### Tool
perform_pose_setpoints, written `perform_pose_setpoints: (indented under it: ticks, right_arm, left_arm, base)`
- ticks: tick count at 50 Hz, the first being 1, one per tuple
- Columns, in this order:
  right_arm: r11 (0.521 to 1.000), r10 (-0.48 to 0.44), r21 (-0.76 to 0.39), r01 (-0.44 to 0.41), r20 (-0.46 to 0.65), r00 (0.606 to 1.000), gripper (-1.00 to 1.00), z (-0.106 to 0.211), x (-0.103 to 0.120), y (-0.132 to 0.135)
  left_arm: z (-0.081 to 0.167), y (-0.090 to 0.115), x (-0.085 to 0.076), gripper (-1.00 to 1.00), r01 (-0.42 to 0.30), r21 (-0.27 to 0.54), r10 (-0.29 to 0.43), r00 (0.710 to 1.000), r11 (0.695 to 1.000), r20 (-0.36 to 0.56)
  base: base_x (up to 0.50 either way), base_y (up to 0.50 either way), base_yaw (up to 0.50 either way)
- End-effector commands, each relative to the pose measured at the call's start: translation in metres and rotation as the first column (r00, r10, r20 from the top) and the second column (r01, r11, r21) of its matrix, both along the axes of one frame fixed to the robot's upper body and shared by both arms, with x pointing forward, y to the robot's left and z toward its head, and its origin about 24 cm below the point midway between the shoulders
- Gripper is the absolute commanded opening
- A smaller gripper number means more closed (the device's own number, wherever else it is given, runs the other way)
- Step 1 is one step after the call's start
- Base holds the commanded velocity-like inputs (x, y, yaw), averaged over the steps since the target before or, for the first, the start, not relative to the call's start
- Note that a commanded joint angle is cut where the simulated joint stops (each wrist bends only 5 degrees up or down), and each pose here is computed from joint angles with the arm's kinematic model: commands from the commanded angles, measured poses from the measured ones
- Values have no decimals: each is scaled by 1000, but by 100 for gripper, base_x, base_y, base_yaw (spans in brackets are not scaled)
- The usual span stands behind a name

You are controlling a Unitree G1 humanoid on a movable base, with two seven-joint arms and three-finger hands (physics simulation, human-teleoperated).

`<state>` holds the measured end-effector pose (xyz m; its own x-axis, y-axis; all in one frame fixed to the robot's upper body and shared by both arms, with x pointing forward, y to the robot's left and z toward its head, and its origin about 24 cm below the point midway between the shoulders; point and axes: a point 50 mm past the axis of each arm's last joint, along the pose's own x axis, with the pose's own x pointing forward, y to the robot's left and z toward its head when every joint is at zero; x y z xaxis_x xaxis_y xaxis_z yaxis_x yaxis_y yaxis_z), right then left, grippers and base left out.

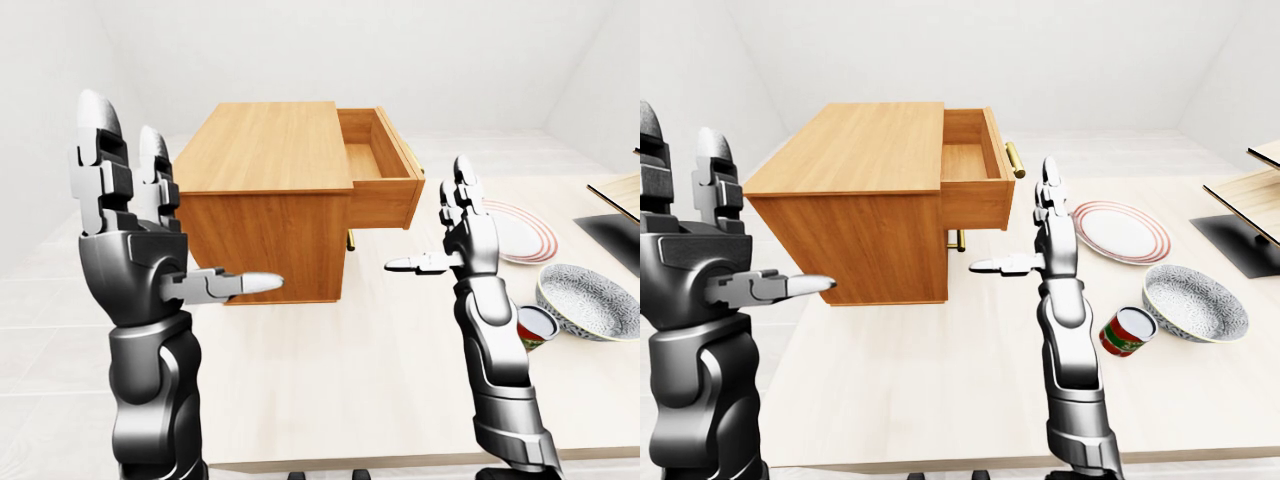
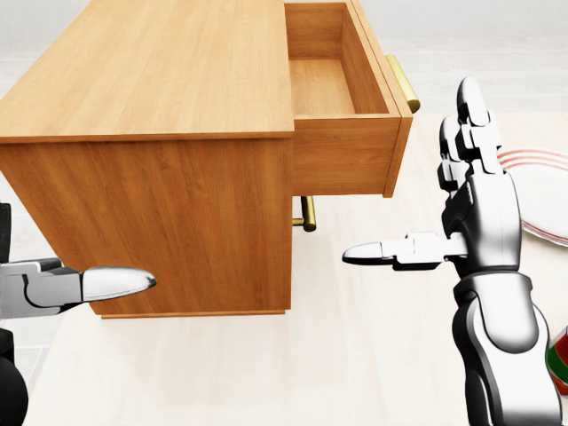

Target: Close the top drawer of the cabinet.

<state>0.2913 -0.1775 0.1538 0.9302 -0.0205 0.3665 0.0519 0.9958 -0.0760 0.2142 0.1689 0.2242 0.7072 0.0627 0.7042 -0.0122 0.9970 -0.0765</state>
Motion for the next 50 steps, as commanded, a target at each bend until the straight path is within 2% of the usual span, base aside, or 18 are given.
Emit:
perform_pose_setpoints:
  ticks: [1,7,10,22,35,38,50]
  right_arm:
    - [999,36,-9,-37,-28,999,100,-3,9,9]
    - [999,39,10,-38,-119,992,100,-23,19,8]
    - [999,38,12,-37,-139,990,100,-26,22,8]
    - [998,57,26,-53,-198,979,100,-36,35,14]
    - [995,101,26,-98,-201,974,100,-29,49,29]
    - [994,106,22,-104,-215,971,100,-30,52,32]
    - [988,155,13,-155,-194,969,100,-22,56,49]
  left_arm:
    - [0,-5,-1,100,16,27,-16,1000,1000,2]
    - [1,-8,-4,100,24,33,-24,1000,999,13]
    - [-4,-9,-1,100,30,39,-30,999,999,-14]
    - [-1,-8,-3,100,25,40,-25,1000,999,3]
    - [1,-8,-5,100,19,44,-20,1000,999,15]
    - [-3,-9,-3,100,25,46,-24,1000,999,-9]
    - [-1,-11,-5,100,35,51,-35,999,998,4]
  base:
    - [0,0,0]
    - [0,0,0]
    - [0,0,0]
    - [0,0,0]
    - [0,0,0]
    - [0,0,0]
    - [0,0,0]
